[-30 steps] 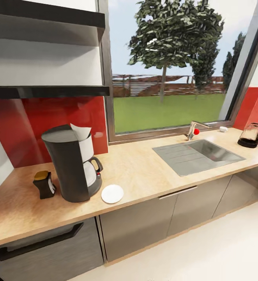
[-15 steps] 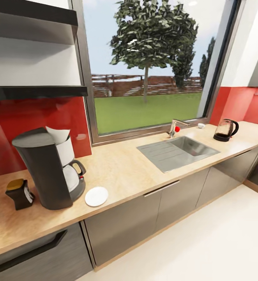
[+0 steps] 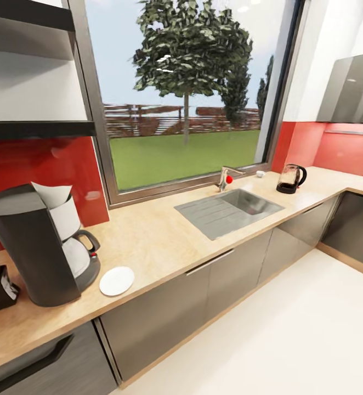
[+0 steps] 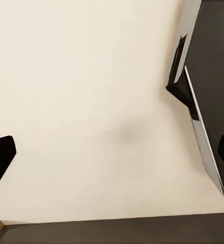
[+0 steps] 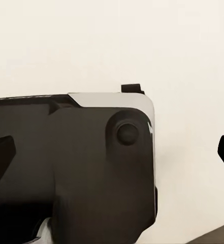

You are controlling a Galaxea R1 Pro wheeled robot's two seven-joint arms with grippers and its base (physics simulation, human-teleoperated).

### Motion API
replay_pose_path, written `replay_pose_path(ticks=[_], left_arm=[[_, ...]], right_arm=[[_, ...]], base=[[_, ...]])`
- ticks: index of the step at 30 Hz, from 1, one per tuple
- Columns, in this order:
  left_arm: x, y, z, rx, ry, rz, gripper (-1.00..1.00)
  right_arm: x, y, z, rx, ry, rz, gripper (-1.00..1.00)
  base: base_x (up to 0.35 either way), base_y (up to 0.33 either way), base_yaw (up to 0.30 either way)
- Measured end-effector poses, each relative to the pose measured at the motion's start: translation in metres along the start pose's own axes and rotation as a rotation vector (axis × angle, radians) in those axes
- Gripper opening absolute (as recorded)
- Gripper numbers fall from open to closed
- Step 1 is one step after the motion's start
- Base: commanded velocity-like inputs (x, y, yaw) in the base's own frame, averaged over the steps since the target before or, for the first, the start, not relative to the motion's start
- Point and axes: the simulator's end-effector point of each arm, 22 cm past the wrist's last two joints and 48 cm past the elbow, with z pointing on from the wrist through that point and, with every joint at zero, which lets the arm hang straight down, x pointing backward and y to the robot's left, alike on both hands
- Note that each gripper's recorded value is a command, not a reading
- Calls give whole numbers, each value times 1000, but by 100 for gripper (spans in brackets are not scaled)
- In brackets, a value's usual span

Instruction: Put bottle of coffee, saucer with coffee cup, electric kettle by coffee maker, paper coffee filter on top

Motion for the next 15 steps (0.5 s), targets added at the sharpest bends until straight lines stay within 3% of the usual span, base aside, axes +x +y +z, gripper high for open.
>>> replay_pose_path(ticks=[15], left_arm=[[2, 0, 0, 0, 4, 1, 100]], right_arm=[[0, -1, 0, 2, 1, -1, 100]], base=[[0, 0, -273]])
